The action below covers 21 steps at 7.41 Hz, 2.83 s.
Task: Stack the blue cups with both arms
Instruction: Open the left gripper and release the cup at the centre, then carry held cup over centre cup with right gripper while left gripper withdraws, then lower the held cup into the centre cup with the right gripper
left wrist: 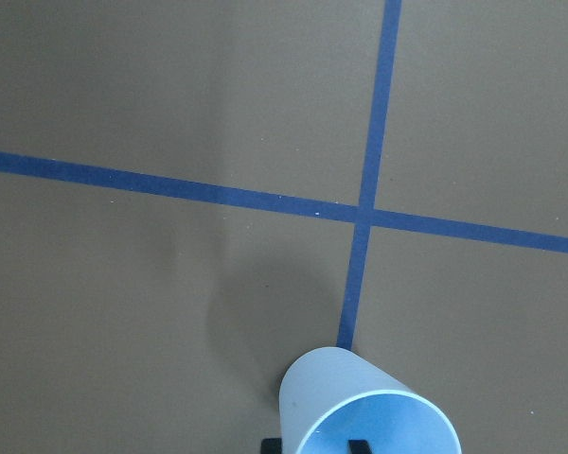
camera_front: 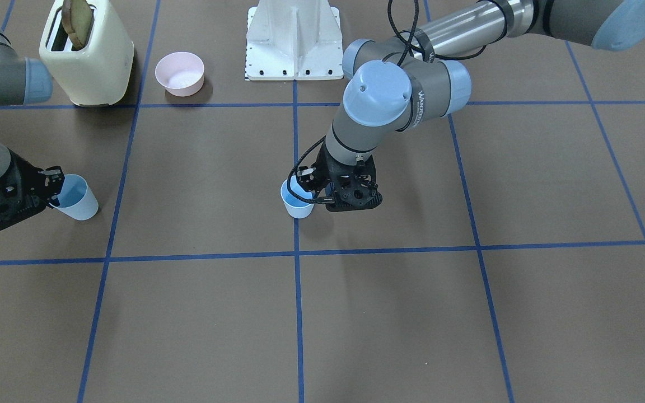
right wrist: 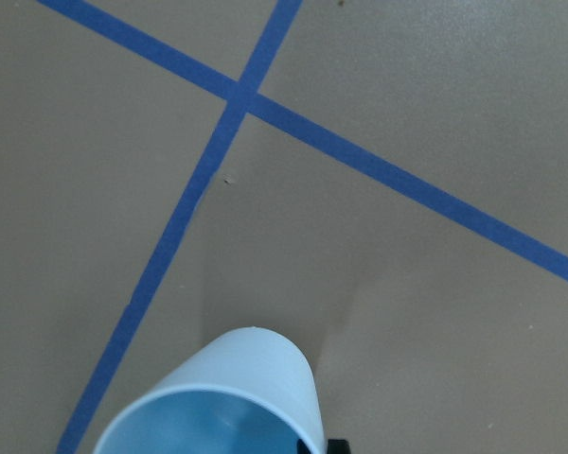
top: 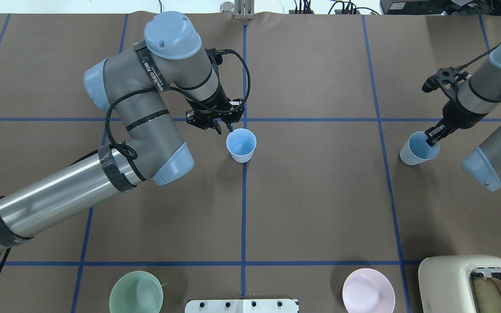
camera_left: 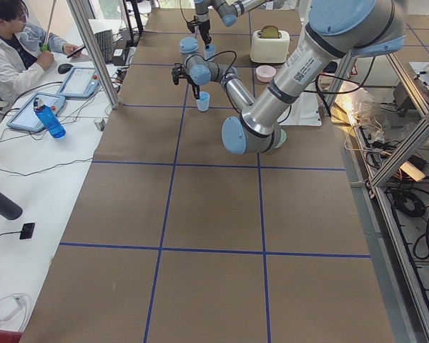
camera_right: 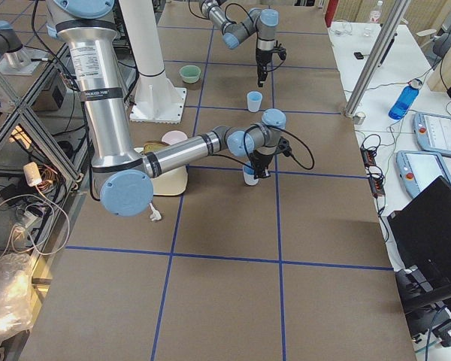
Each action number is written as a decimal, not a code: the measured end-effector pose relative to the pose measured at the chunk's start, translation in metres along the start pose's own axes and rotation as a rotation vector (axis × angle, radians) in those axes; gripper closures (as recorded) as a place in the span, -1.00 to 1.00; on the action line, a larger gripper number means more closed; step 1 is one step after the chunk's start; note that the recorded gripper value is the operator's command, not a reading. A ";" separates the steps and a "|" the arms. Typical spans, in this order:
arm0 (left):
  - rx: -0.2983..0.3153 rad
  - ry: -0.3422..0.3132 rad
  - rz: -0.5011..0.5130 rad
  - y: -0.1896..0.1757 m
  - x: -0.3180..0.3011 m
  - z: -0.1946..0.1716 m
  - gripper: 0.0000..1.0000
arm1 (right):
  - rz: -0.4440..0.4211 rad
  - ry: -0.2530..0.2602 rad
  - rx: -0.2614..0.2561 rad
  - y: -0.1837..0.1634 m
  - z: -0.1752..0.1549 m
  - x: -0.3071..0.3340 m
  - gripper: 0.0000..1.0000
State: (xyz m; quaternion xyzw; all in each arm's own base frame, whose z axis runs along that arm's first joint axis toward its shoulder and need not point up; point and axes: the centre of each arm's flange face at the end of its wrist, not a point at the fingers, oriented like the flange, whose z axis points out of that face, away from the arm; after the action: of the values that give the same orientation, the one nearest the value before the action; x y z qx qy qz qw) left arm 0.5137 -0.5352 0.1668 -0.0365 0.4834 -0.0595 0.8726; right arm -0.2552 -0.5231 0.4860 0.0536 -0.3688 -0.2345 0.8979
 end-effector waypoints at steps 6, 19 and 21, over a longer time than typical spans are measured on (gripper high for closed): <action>0.006 -0.005 0.179 -0.061 -0.177 -0.088 0.31 | 0.134 -0.071 0.009 -0.085 -0.099 -0.118 0.76; 0.000 -0.115 0.392 -0.067 -0.347 -0.104 0.30 | 0.300 -0.167 0.073 -0.183 -0.084 -0.362 0.75; 0.000 -0.115 0.392 -0.067 -0.347 -0.104 0.30 | 0.300 -0.161 0.064 -0.185 -0.077 -0.363 0.75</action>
State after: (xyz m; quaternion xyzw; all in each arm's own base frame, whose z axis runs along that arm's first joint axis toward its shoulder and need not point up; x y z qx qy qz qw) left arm 0.2389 -0.5542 0.4110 0.0549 0.4306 0.1137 0.8937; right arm -0.4970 -0.5249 0.1488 0.0075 -0.4504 -0.0897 0.8883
